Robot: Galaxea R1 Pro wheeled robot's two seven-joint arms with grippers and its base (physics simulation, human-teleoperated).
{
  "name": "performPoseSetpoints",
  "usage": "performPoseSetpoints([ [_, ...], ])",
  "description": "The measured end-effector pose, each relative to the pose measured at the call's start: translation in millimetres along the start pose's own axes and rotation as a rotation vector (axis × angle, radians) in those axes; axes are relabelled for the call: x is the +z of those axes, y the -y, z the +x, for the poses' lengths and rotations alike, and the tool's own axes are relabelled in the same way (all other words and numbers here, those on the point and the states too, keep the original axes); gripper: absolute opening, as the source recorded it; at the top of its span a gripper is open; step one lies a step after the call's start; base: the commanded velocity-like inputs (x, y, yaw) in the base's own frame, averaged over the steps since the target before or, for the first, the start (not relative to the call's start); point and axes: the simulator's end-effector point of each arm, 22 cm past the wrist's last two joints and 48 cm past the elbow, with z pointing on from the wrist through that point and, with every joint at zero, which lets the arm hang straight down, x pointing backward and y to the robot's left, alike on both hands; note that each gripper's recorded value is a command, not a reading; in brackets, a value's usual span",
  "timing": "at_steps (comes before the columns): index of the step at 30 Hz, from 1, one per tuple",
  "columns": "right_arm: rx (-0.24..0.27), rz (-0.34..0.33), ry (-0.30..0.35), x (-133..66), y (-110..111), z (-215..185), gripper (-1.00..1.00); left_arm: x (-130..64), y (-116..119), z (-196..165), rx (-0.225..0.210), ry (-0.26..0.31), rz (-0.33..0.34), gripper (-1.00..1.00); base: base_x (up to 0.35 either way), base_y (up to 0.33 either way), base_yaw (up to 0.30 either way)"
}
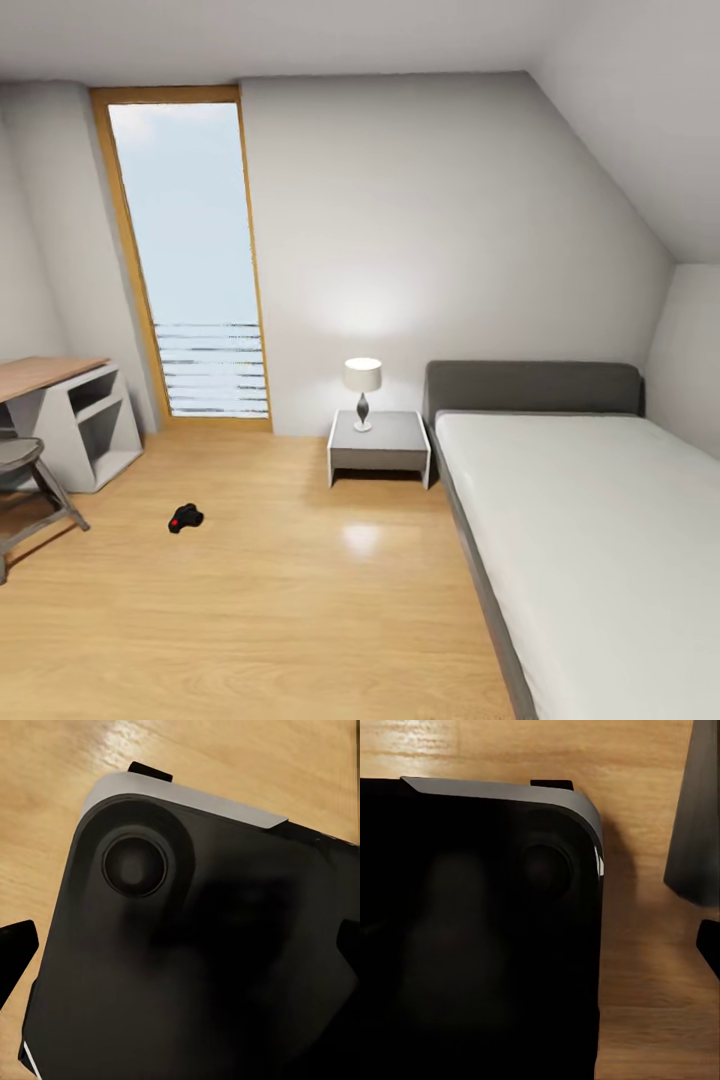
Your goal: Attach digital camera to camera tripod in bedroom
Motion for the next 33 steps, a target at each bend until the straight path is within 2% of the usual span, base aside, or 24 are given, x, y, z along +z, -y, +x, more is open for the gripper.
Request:
performPoseSetpoints([
  [13,-0.001,0.0,0.0,0.0,0.0,0.0,1.0,0.0,0.0,-0.1,-0.002,0.0,0.0,1.0,0.0,0.0,-0.205],
  [26,-0.004,0.001,-0.003,0.0,0.9,0.7,1.0,0.0,-1.6,0.2,-0.005,-0.001,-0.002,1.0,0.005,0.0,-0.025],
  [33,-0.006,0.0,-0.003,-0.1,0.9,0.7,1.0,-0.1,-1.5,0.4,-0.006,-0.001,-0.002,1.0,0.13,-0.073,-0.001],
])
